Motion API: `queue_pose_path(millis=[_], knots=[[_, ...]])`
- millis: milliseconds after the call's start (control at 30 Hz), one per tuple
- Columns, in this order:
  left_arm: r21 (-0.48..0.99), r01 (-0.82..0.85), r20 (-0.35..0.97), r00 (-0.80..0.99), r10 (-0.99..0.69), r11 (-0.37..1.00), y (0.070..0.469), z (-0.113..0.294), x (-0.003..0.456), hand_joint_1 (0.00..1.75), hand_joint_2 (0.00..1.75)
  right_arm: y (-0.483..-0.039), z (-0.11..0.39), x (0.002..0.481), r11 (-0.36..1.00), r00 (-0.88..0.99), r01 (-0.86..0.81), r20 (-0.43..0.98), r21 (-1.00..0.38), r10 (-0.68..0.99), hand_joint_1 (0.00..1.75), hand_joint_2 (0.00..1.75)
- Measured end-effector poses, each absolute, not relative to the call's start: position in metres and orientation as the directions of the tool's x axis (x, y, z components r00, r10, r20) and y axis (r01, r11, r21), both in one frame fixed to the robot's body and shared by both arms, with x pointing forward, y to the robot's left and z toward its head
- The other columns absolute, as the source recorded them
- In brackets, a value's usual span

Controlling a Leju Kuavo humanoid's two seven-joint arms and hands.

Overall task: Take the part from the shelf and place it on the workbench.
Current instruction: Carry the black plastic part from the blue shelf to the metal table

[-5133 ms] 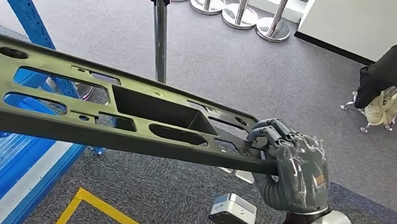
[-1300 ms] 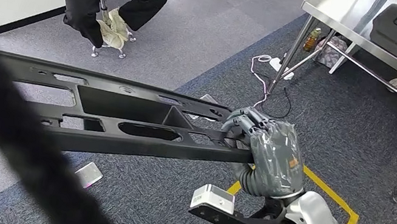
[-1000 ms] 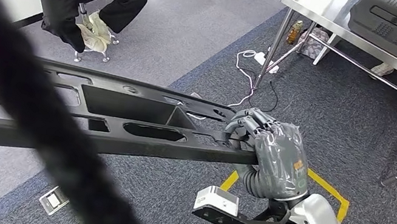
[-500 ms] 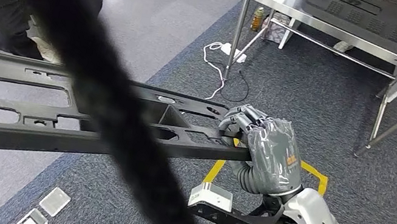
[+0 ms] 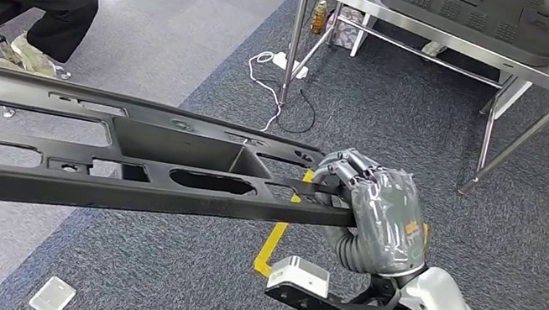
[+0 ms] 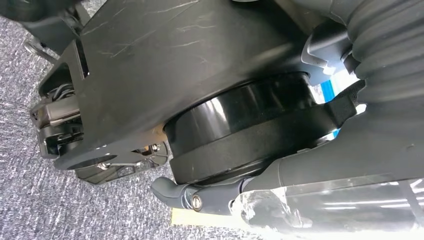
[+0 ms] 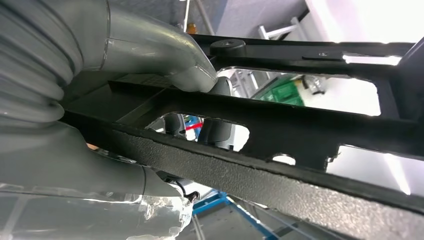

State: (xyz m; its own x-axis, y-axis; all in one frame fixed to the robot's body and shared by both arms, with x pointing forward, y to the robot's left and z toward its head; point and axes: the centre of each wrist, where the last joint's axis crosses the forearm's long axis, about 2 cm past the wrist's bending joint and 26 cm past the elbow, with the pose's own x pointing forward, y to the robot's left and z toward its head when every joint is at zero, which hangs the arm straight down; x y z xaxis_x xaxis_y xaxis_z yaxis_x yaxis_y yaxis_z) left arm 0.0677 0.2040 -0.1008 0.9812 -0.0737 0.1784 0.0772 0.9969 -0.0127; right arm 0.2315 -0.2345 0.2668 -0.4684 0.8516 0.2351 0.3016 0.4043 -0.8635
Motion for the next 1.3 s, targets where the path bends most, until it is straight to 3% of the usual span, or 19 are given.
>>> queue_pose_path(millis=[1300], knots=[[-0.005, 0.091, 0.174, 0.981, -0.089, 0.996, 0.2063, -0.1015, 0.0657, 0.0, 1.75, -0.2362, 0.2653, 0.2313, 0.379, -0.42, 0.332, 0.225, -0.864, 0.879, 1.75, 1.75]])
